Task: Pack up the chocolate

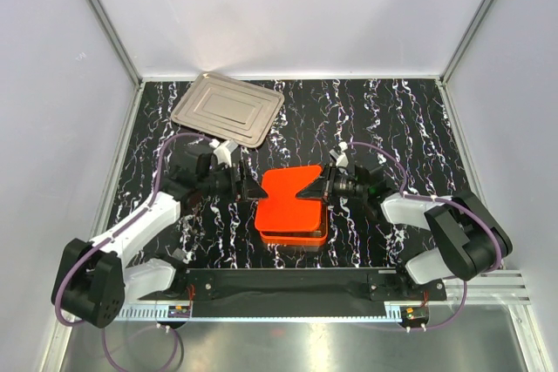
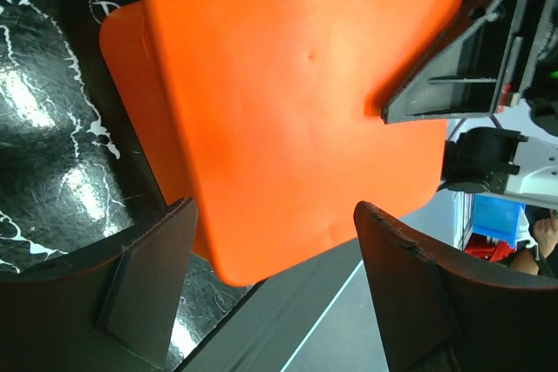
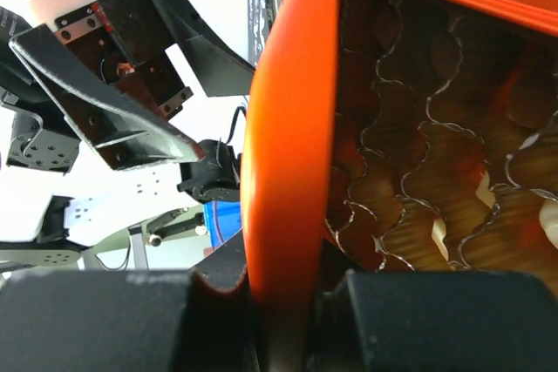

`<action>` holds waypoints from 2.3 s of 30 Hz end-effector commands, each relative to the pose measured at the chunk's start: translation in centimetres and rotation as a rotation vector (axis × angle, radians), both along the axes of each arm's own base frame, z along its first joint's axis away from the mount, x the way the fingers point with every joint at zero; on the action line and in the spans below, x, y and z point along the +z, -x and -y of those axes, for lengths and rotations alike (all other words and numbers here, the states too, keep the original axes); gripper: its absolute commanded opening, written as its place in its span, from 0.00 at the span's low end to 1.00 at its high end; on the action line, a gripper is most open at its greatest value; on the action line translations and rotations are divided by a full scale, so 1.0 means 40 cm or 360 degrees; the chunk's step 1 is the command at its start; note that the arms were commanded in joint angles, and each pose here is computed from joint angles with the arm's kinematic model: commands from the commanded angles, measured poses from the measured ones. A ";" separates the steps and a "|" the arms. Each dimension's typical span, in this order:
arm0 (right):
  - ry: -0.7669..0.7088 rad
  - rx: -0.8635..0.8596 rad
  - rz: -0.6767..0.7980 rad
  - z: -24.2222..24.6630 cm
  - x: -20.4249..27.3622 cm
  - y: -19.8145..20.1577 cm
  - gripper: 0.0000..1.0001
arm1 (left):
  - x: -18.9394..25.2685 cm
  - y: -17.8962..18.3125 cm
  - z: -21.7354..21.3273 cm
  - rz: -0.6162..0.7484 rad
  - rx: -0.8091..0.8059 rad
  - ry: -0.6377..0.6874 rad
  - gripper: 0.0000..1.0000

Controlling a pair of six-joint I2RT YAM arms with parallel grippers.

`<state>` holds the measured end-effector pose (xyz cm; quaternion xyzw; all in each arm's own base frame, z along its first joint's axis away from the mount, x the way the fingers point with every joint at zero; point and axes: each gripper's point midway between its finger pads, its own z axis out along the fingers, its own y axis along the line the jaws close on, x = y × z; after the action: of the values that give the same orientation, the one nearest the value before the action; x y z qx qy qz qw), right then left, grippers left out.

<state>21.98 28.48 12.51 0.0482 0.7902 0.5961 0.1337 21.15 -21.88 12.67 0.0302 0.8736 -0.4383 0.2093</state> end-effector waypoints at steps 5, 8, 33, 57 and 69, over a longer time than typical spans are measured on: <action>0.0025 0.0080 0.0105 -0.015 0.019 -0.010 0.13 | -0.021 -0.029 0.004 0.0028 0.0066 -0.0019 0.78; 0.0048 0.0085 0.0085 -0.013 0.009 -0.008 0.16 | -0.023 -0.030 0.005 0.0033 0.0076 -0.0008 0.78; 0.0637 -0.0028 0.0141 0.087 -0.034 -0.015 0.39 | -0.047 -0.003 0.056 -0.0040 -0.0015 0.0054 0.75; 0.1200 -0.0330 0.0137 0.250 -0.050 -0.023 0.50 | -0.035 -0.025 0.110 -0.0002 -0.0068 0.0007 0.74; 0.1368 -0.0492 0.0145 0.313 -0.052 -0.036 0.62 | -0.040 -0.037 0.151 0.0021 -0.0108 -0.0028 0.74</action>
<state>22.36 16.98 9.24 0.0780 0.9453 0.2170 0.2307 20.75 -26.96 9.57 0.0516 0.8864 -0.4309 0.1609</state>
